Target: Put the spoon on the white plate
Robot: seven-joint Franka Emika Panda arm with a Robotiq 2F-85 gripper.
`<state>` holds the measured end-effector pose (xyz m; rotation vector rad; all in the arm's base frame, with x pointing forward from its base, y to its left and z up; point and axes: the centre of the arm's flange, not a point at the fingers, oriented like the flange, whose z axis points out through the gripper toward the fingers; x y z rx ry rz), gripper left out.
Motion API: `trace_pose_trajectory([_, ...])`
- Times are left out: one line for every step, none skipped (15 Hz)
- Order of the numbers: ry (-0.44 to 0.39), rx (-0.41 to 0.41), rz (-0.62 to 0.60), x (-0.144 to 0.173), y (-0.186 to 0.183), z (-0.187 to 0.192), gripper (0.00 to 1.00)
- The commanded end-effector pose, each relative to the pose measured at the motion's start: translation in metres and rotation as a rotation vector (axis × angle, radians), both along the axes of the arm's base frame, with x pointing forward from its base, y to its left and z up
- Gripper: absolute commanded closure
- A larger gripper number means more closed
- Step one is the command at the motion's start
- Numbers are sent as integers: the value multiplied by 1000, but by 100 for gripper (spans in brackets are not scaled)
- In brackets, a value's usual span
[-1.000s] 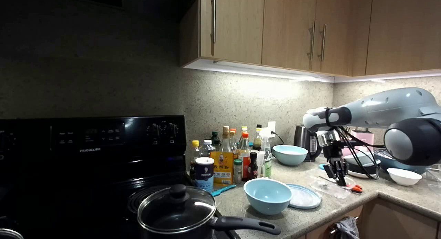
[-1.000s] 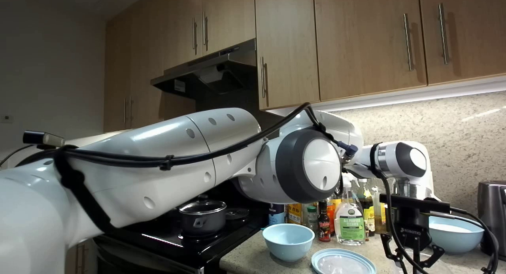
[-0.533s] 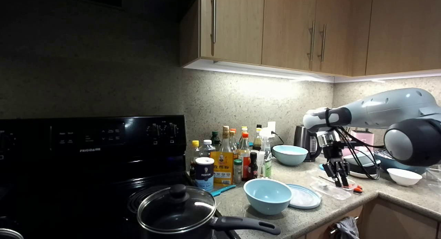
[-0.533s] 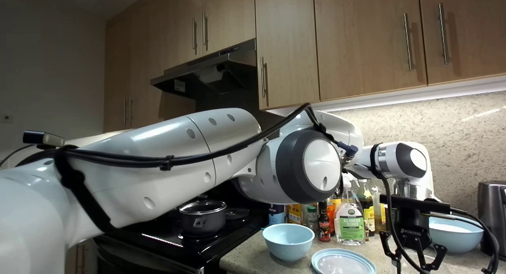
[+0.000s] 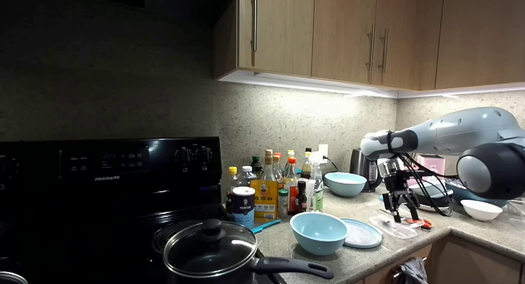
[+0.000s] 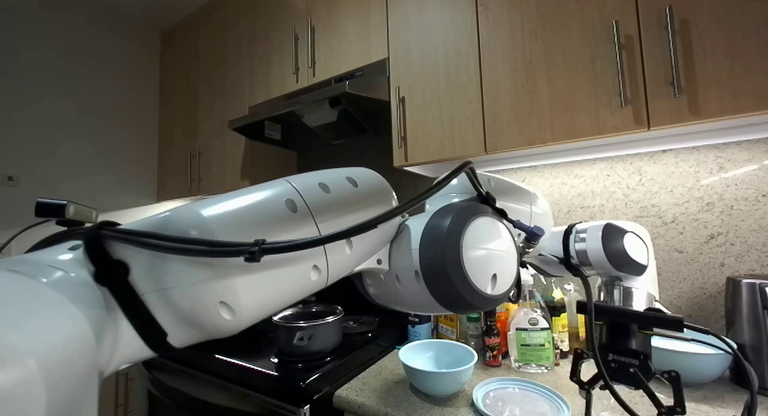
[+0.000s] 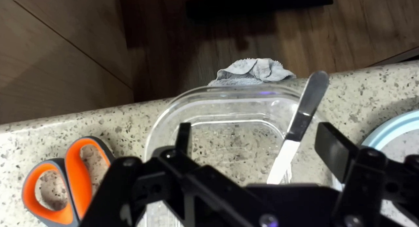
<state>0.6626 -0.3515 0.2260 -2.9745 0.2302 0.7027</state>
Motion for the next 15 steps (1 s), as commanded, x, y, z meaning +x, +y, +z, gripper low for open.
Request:
trace_pose_trajectory([16,29,-23,2,-8,-2,22])
trace_pose_trajectory([20,33,-27,2,-9,-3,11])
trace_pose_trajectory([24,35,-27,1,-10,-3,0])
trace_pose_trajectory([31,39,-29,1,-10,-4,2])
trace_pose_trajectory([35,37,-35,2,-9,-5,0])
trace_pose_trajectory([31,27,-50,3,-9,-5,0])
trace_pose_trajectory([17,19,-74,7,-8,-5,0])
trace_pose_trajectory([-2,14,-96,9,-8,-3,0])
trace_pose_trajectory([-23,12,-116,10,-6,-1,0])
trace_pose_trajectory([-38,8,-134,12,-5,1,0])
trace_pose_trajectory([-57,2,-149,14,-3,2,0])
trace_pose_trajectory([-75,-1,-162,17,-2,3,0])
trace_pose_trajectory([-90,-15,-175,21,-1,3,0])
trace_pose_trajectory([-109,-33,-197,24,0,3,0])
trace_pose_trajectory([-122,-51,-211,27,1,2,0])
